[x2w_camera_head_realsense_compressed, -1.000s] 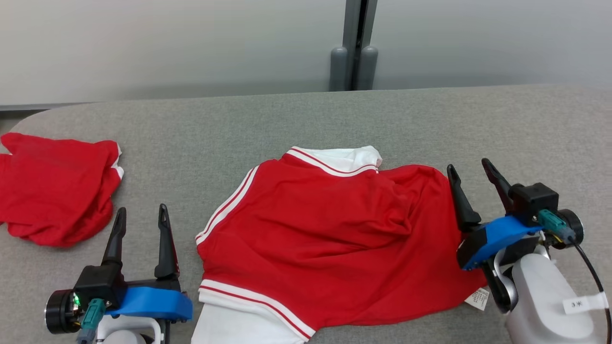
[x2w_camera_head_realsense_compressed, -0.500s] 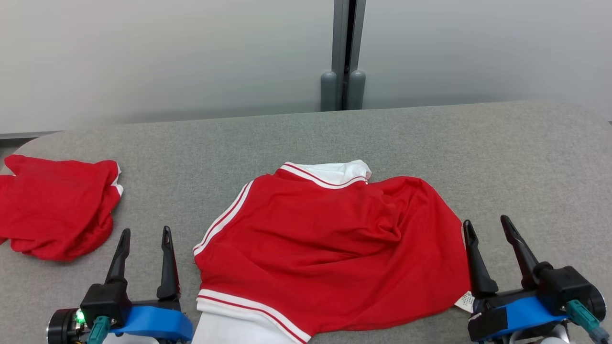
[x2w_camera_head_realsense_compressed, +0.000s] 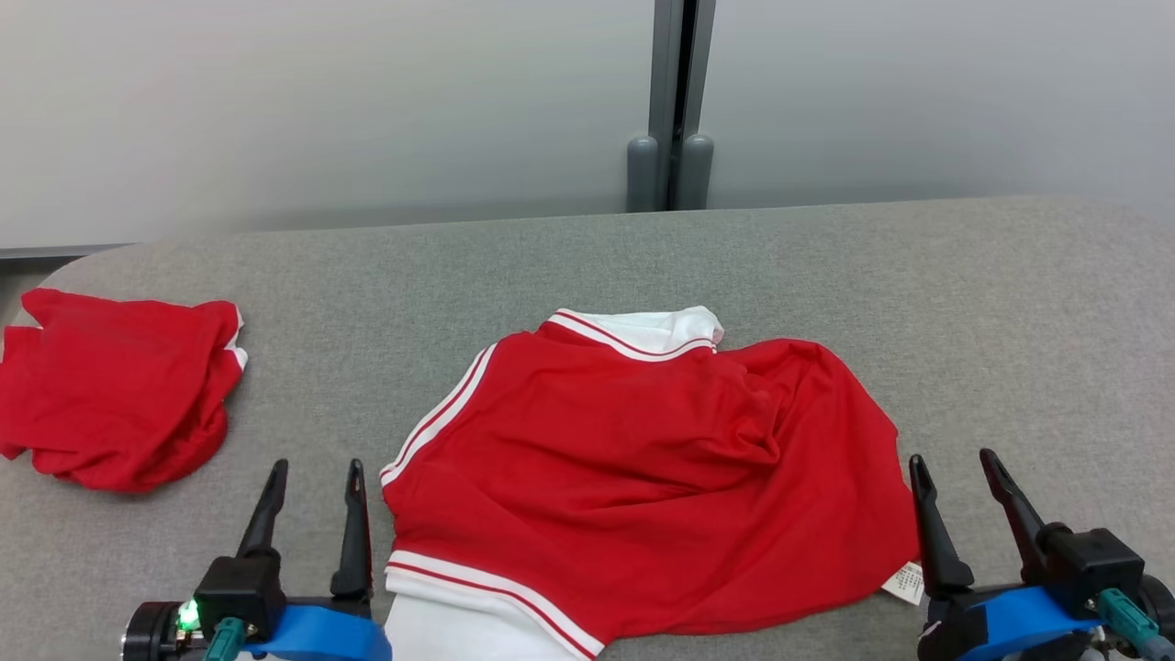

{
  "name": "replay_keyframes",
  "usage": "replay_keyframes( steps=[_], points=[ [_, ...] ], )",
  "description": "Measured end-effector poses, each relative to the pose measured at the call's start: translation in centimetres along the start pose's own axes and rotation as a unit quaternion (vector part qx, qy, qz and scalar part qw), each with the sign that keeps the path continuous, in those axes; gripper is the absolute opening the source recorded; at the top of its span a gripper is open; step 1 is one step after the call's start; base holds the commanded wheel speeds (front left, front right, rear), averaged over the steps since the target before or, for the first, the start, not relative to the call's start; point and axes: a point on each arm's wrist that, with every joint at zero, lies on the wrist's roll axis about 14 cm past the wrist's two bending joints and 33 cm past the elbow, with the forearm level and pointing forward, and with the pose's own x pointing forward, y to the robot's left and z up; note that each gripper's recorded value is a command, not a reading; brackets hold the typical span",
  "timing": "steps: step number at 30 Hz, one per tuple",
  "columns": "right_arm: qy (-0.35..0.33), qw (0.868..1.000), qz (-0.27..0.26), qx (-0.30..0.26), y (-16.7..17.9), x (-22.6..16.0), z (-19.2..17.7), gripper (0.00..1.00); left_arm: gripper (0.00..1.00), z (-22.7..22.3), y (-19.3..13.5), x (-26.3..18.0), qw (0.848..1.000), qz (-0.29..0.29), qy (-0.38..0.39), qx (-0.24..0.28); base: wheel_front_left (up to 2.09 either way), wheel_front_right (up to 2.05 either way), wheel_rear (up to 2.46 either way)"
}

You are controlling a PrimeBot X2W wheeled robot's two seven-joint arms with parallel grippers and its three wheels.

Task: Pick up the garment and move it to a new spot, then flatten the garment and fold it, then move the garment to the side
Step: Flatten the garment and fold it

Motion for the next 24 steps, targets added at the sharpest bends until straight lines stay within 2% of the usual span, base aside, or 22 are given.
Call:
replay_keyframes(
  steps=[12, 24],
  points=[
    [0.118, 0.992, -0.038, 0.002, -2.4, -1.5, -7.8, 1.00, 1.00, -6.4, -2.5, -3.2, 0.993, -0.059, 0.105, 0.010, 0.00, 0.00, 0.00],
    [0.166, 0.985, -0.036, 0.008, -2.1, -1.7, -11.0, 1.00, 1.00, -10.5, -3.6, -6.3, 0.981, -0.082, 0.177, 0.003, 0.00, 0.00, 0.00]
  ],
)
